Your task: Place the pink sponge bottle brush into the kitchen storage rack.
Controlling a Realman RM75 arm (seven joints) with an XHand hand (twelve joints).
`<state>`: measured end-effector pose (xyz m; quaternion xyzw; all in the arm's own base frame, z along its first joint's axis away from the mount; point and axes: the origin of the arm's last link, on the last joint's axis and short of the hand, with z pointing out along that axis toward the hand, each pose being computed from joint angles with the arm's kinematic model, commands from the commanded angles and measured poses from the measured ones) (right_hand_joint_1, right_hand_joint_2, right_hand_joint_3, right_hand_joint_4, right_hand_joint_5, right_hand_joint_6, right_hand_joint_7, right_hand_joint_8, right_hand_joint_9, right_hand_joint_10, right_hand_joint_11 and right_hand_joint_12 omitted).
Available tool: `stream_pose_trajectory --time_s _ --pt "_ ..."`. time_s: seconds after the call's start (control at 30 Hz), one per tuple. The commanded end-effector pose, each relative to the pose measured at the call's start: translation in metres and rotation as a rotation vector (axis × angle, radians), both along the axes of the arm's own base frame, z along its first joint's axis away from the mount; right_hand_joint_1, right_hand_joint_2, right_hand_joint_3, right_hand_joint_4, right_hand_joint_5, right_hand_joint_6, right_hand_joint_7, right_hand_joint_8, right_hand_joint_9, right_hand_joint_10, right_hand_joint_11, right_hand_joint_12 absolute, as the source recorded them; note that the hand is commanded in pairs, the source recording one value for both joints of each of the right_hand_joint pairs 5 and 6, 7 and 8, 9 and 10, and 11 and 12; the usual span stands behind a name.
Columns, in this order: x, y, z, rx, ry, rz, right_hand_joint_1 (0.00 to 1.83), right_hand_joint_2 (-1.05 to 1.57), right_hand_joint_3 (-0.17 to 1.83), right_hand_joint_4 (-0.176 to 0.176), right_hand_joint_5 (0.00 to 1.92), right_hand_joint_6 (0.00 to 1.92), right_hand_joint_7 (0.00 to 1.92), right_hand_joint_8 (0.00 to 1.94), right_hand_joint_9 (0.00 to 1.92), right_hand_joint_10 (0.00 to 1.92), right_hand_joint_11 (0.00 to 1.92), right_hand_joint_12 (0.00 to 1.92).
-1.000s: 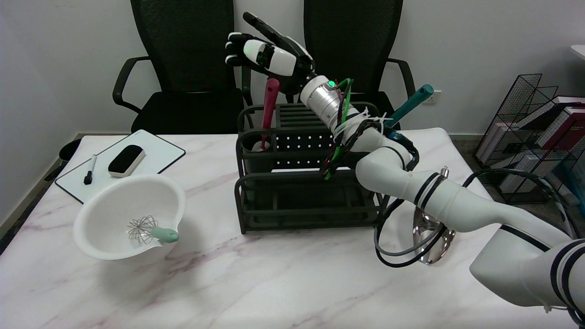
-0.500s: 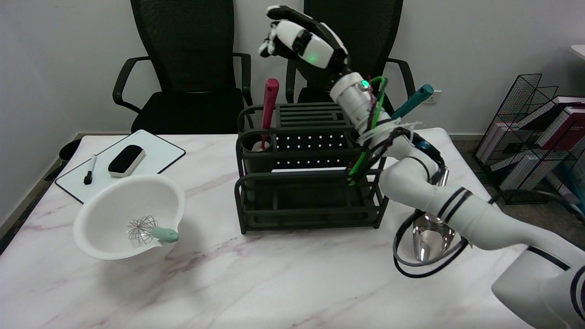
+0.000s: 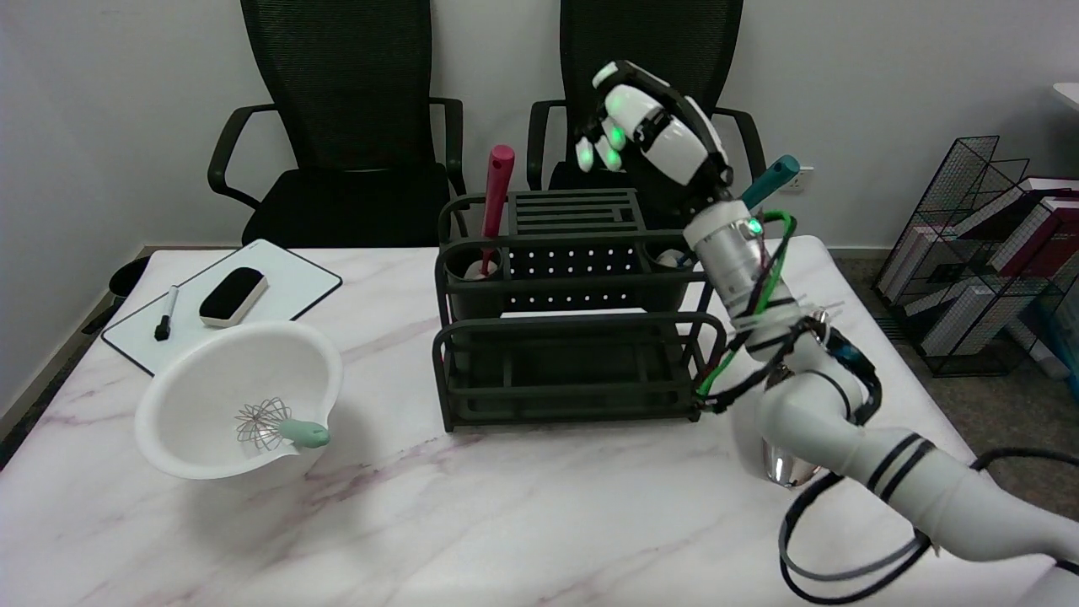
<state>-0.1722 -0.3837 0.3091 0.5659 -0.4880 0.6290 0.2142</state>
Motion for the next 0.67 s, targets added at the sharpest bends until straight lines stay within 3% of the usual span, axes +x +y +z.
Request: stream_pose_trajectory --time_s 0.03,0.17,0.5,0.53,0.6,0.67 --pt "-0.054 0.089 -0.017 0.05 -0.059 0.075 0.89 1.17 0.79 0.0 1.29 1.29 1.63 1.63 1.65 1.65 1.48 1.48" --pt "-0.061 0.101 -0.036 0.113 -0.077 0.088 0.83 1.39 0.77 0.0 1.5 1.5 1.76 1.76 1.76 1.76 1.62 1.62" --pt "-0.086 0.12 -0.015 0.098 -0.026 0.105 0.86 1.26 0.83 0.0 1.42 1.42 1.61 1.61 1.67 1.67 1.56 1.56" --pt "-0.069 0.139 -0.05 0.308 -0.216 0.157 0.86 1.25 0.83 0.0 1.41 1.41 1.6 1.6 1.67 1.67 1.55 1.55" --pt "-0.095 0.116 -0.011 0.109 -0.029 0.052 0.87 1.23 0.81 0.0 1.38 1.38 1.6 1.6 1.66 1.66 1.53 1.53" --pt "-0.095 0.117 -0.009 0.104 -0.029 0.054 0.88 1.22 0.81 0.0 1.36 1.36 1.6 1.6 1.64 1.64 1.52 1.52"
